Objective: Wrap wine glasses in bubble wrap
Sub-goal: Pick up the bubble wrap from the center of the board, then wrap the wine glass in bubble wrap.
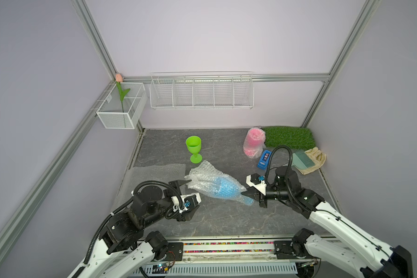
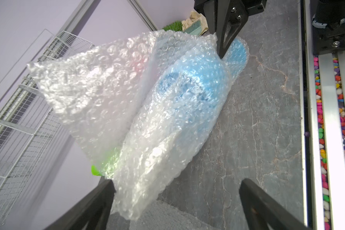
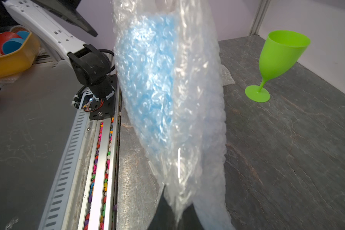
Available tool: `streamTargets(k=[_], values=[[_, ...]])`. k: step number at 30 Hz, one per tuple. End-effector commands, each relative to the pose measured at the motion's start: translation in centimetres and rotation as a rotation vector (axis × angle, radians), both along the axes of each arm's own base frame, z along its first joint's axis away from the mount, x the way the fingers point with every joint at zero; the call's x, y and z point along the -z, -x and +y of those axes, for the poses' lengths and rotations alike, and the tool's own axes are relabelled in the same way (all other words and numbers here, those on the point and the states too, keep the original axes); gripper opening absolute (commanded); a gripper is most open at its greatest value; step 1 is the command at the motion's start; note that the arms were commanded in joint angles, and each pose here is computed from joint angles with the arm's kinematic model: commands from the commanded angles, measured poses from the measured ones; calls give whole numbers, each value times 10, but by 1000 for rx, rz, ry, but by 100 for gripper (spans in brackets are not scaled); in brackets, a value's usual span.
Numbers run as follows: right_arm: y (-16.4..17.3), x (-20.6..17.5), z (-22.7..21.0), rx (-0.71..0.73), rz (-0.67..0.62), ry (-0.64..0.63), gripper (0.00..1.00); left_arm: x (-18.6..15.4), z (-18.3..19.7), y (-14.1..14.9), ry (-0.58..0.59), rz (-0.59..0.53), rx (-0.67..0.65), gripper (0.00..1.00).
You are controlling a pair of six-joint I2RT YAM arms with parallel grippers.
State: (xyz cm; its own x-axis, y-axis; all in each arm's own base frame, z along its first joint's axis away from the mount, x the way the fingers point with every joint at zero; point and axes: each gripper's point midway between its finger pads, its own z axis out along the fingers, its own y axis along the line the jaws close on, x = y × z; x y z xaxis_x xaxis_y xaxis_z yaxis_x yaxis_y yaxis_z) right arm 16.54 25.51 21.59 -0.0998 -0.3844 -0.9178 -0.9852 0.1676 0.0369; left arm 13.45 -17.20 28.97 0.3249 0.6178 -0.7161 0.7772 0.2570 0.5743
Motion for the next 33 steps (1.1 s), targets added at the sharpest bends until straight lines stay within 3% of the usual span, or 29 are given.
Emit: streamTargets(k=[1,12,21,23,28,31,33], values=[[16,-1,2,-102,-17,-34,7,-26,8,6,51,-64,-4,99],[48,-11,6,-273,1,-52,7,-33,9,25,48,-39,77,99],[62,-14,6,-332,-10,-11,7,-31,-1,45,44,66,181,100],[61,-15,5,-326,-14,-8,7,-28,-2,50,22,95,207,89],[57,-12,9,-306,-18,-6,7,-25,-2,55,11,116,235,40],[53,-6,13,-298,-16,-7,7,-26,-2,57,10,120,244,16],[52,-2,16,-300,-16,-11,7,-28,-2,58,5,128,246,8]])
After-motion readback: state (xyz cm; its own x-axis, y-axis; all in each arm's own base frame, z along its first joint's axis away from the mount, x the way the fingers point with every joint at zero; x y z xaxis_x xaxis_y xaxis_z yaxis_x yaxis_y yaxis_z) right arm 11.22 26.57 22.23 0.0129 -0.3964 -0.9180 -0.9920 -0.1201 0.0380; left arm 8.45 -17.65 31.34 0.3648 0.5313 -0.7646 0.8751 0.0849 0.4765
